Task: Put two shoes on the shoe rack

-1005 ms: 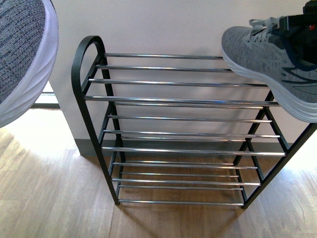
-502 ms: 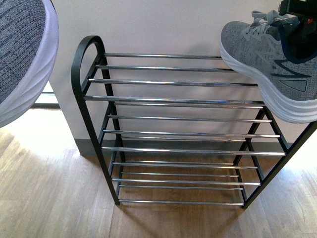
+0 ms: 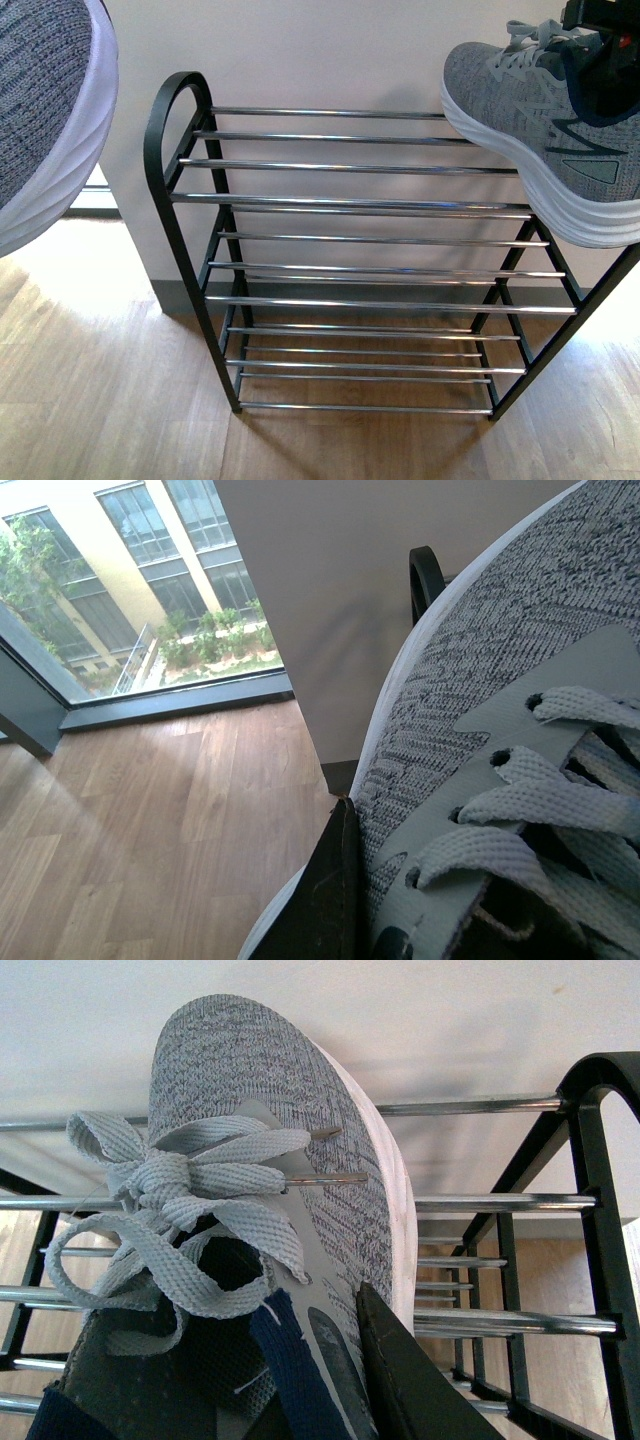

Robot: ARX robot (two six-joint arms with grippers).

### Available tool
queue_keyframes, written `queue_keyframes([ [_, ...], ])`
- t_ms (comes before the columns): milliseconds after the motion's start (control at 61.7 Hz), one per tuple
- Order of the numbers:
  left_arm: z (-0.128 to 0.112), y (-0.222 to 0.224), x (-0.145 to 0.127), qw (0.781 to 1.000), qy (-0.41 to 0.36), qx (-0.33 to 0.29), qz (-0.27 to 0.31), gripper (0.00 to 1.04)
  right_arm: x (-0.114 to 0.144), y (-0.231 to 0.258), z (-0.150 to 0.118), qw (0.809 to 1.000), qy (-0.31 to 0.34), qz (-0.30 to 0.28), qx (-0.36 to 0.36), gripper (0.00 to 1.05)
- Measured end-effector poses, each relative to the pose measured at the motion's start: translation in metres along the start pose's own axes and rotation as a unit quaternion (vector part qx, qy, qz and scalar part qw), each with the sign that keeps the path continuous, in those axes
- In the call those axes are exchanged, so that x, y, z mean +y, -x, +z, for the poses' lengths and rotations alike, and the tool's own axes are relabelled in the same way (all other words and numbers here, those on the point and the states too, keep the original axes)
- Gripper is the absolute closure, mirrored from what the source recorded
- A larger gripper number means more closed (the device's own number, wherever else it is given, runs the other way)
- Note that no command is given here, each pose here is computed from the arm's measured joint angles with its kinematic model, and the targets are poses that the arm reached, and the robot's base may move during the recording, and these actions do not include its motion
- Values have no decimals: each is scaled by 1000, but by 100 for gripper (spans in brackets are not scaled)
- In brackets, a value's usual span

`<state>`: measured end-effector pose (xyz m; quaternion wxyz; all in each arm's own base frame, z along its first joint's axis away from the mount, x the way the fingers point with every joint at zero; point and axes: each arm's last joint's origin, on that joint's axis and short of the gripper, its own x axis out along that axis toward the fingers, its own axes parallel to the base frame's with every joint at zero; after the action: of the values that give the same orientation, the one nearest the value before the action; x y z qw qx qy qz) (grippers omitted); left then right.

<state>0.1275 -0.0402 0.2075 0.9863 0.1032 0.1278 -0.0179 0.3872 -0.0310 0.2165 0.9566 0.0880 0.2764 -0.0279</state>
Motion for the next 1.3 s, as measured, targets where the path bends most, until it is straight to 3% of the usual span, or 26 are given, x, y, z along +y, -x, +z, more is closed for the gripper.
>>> queue_keyframes([
  [859,0,0,0,1000,0,0,0,103,1,-3,-2,1000,-14,-5,-1,103],
  [1296,0,0,0,1000,0,0,0,103,-16,-28,-10,999,-15,-34,18,103],
])
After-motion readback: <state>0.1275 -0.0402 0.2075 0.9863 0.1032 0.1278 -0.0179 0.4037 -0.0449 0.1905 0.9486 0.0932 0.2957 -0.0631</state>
